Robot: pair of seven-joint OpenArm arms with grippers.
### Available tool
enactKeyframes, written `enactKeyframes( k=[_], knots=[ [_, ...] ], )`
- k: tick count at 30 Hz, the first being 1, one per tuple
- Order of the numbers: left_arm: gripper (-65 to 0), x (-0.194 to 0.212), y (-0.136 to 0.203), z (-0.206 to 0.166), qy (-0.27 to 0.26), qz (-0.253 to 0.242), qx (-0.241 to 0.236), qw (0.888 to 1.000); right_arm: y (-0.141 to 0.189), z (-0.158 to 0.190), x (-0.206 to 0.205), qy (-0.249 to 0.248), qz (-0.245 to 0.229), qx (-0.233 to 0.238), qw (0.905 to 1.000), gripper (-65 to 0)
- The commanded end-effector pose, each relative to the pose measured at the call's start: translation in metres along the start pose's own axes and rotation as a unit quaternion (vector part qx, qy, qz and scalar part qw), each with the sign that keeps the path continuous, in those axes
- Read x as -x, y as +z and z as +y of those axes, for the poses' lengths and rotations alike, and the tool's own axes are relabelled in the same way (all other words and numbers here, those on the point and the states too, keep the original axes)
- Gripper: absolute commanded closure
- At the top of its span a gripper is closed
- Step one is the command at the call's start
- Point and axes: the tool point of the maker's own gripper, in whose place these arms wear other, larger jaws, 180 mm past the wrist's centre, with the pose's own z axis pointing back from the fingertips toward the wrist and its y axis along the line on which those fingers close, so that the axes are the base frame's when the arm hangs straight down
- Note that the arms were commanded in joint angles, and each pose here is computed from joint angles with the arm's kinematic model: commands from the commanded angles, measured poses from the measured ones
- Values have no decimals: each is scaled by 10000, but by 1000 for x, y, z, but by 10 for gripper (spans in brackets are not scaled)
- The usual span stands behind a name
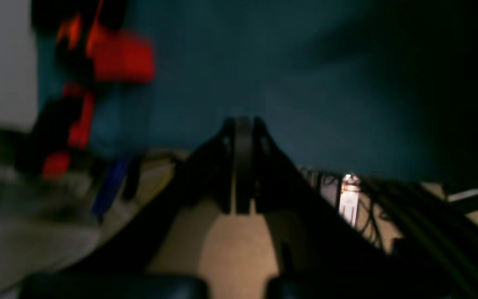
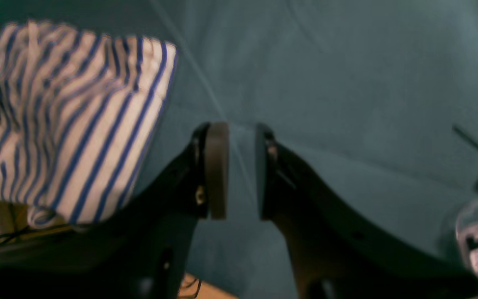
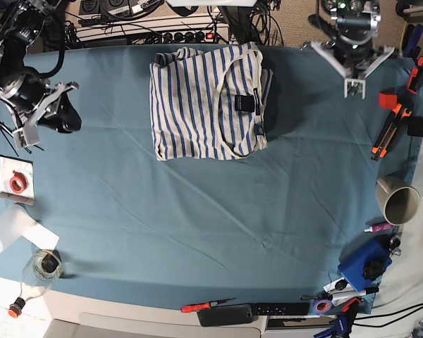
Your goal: Fold the T-shirt properly
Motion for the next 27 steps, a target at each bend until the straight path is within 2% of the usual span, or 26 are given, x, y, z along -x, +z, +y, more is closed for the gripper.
enactKeyframes(
  k=[1,8,15,22,27],
  knots=[
    [0,1,4,3,26,-52,-19,10000,6,-1,-10,95,-173,32,9998,-121],
    [0,36,12,-1,44,432,169,9989,10,-1,19,-162,241,116,9995,-121],
    [0,69,24,-2,-76,895,208,9957,21,8,68,-421,924,47,9948,-121],
    [0,99,37,-2,-169,1322,265,9907,37,19,110,-634,1544,-17,9860,-120],
    [0,121,50,-15,38,1659,648,9840,55,33,146,-877,2052,-92,9747,-121]
  ],
)
